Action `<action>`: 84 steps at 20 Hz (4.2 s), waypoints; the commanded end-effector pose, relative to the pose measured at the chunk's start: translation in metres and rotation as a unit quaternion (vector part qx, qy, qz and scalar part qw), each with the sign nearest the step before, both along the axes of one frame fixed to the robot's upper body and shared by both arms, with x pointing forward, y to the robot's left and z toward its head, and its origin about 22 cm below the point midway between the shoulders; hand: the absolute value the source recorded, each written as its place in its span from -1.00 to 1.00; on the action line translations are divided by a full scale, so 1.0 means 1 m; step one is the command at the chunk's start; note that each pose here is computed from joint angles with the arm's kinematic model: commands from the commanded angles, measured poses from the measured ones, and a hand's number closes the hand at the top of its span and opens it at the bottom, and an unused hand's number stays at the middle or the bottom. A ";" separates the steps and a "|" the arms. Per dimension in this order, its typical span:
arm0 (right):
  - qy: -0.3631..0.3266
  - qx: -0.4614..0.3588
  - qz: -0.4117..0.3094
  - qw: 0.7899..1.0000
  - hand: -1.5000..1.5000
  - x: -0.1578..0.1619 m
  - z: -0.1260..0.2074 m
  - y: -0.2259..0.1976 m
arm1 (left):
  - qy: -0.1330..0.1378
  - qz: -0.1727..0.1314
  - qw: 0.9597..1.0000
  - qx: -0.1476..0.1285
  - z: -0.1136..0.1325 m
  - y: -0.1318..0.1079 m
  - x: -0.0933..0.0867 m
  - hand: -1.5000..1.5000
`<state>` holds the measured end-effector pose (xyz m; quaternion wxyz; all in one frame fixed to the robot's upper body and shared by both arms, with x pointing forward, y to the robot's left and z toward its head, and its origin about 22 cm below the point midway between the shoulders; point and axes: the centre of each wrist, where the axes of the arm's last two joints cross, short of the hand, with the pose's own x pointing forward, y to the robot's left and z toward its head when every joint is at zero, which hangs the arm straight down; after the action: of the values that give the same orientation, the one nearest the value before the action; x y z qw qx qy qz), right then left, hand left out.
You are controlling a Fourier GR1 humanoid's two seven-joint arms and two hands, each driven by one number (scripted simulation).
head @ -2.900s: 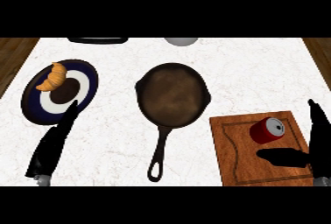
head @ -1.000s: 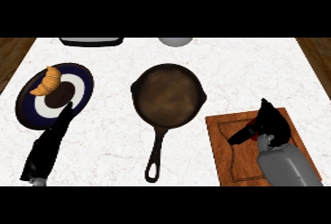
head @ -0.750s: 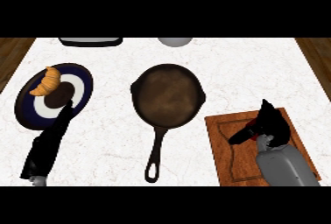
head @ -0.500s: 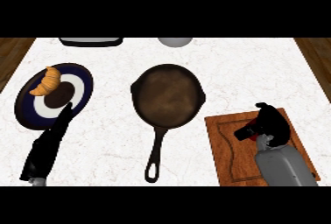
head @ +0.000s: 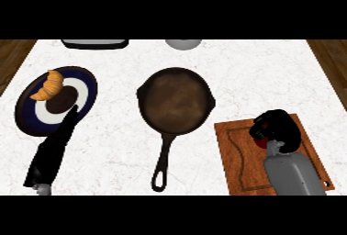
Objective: Pick the can from the cutting board and place it in the pan
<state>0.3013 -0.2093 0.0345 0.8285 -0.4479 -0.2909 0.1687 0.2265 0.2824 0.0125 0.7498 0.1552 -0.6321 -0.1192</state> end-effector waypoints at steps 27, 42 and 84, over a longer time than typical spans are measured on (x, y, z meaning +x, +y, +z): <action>-0.310 -0.137 0.387 0.857 1.00 0.043 0.095 0.016 | 0.005 -0.003 1.000 -0.004 0.004 0.016 -0.005 0.00; -0.254 -0.013 0.413 0.875 1.00 0.114 0.051 0.131 | -0.004 -0.026 1.000 -0.007 -0.006 -0.015 0.012 0.00; -0.455 0.233 0.132 0.849 -1.00 0.122 -0.007 -0.059 | -0.007 -0.011 1.000 -0.001 -0.004 0.001 -0.004 0.00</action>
<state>0.4307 -0.2134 0.0283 0.6713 -0.2169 -0.7081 -0.0282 0.2305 0.2785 0.0125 0.7438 0.1477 -0.6388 -0.1304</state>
